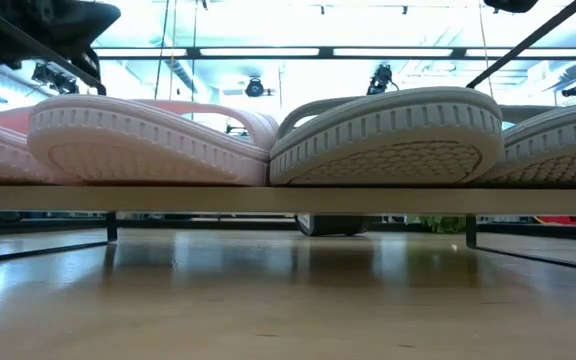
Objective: Pick and place slides into the shelf
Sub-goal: Return to Home Position
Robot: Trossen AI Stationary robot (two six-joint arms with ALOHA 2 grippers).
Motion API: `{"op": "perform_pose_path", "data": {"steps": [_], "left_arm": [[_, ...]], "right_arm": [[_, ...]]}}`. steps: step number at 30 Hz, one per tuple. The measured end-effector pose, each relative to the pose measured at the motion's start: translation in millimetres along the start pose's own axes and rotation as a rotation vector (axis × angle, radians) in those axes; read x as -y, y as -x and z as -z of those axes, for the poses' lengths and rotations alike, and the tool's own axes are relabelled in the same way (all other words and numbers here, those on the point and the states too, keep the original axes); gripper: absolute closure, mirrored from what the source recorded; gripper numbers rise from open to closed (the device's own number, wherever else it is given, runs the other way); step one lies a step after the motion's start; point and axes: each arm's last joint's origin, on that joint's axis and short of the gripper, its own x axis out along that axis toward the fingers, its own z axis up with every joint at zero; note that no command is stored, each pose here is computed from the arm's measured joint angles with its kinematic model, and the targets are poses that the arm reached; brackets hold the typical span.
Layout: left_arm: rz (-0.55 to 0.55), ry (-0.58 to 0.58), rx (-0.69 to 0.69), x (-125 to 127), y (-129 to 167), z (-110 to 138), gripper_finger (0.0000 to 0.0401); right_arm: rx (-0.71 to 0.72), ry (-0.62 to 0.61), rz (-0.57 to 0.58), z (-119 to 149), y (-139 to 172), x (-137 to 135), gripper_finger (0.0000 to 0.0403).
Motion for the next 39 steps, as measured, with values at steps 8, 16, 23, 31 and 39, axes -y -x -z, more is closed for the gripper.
{"op": "perform_pose_path", "data": {"steps": [8, 16, 23, 31, 39], "left_arm": [[0.028, 0.041, 0.053, -2, 1, 14, 0.0393], [0.070, 0.014, -0.056, -1, 1, 24, 0.0393], [0.062, -0.035, -0.122, -2, 1, 30, 0.0396], [0.058, -0.069, -0.172, -3, 2, 35, 0.0397], [0.056, -0.070, -0.186, -3, 2, 37, 0.0397]], "right_arm": [[-0.001, -0.034, -0.003, 0, 0, 0, 0.0403], [-0.001, -0.040, -0.003, 0, 0, 0, 0.0403], [-0.002, -0.040, -0.003, 0, 0, 0, 0.0403], [-0.012, -0.040, -0.008, 0, 0, 0, 0.0403], [-0.012, -0.039, -0.008, 0, 0, 0, 0.0403]]}}
